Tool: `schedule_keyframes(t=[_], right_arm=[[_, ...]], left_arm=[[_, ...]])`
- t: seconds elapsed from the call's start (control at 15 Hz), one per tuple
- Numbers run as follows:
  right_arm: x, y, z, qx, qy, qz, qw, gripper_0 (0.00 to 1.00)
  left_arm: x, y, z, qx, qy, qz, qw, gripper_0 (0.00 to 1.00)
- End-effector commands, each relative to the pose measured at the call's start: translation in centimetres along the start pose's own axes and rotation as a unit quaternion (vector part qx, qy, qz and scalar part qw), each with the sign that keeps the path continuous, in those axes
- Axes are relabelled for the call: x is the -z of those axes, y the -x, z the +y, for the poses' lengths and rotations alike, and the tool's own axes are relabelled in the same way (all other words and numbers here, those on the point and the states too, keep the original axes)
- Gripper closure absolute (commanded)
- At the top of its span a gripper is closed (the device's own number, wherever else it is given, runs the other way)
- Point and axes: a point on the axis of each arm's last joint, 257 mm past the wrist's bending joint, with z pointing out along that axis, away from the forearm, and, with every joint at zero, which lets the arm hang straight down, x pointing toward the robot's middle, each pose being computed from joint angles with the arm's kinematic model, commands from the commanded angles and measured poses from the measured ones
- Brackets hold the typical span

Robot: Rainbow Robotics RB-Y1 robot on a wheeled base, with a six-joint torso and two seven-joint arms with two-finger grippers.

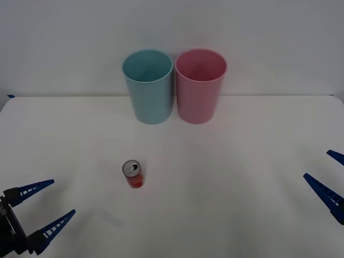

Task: Grasp the object on the table and drop it into the matching bin: aluminum can to the light blue bin, PET bottle to the pink bin.

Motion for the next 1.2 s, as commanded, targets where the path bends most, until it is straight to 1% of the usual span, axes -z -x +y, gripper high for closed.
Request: schedule_keyframes(t=[0.07, 0.2, 0.33, 0.4, 0.53, 0.67, 0.8, 0.87, 1.0, 1.2], right_arm=[[0.0, 0.0, 0.0, 0.0, 0.0, 0.0, 1.0, 0.0], [0.0, 0.0, 0.0, 0.0, 0.0, 0.0, 1.0, 0.0], [0.0, 0.0, 0.0, 0.0, 0.0, 0.0, 1.0, 0.0], [0.0, 0.0, 0.0, 0.0, 0.0, 0.0, 1.0, 0.0], [0.0, 0.0, 0.0, 0.0, 0.0, 0.0, 1.0, 0.0], [0.0, 0.0, 0.0, 0.0, 0.0, 0.0, 1.0, 0.0], [0.0, 0.0, 0.0, 0.0, 0.0, 0.0, 1.0, 0.0], [0.0, 0.0, 0.0, 0.0, 0.0, 0.0, 1.0, 0.0], [0.0, 0.0, 0.0, 0.0, 0.0, 0.0, 1.0, 0.0], [0.0, 0.0, 0.0, 0.0, 0.0, 0.0, 1.0, 0.0]], left_arm=[[-0.6, -0.7, -0.5, 0.009, -0.003, 0.0, 1.0, 0.0], [-1.3, -0.9, -0.5, 0.018, -0.004, -0.004, 0.9998, 0.0], [-2.4, -1.4, -0.2, 0.032, -0.007, -0.012, 0.9994, 0.0], [-2.9, -1.5, -0.2, 0.035, -0.01, -0.014, 0.9992, 0.0], [-3.8, -1.5, -0.5, 0.039, -0.018, -0.017, 0.9989, 0.0], [-4.8, -1.5, -0.6, 0.046, -0.017, -0.024, 0.9985, 0.0], [-6.2, -1.8, -1.0, 0.058, -0.019, -0.034, 0.9976, 0.0], [-6.8, -2.1, -1.1, 0.06, -0.021, -0.034, 0.9974, 0.0], [-8.2, -2.2, -1.3, 0.054, -0.02, -0.035, 0.9977, 0.0], [-10.1, -2.4, -2.1, 0.048, -0.02, -0.035, 0.998, 0.0]])
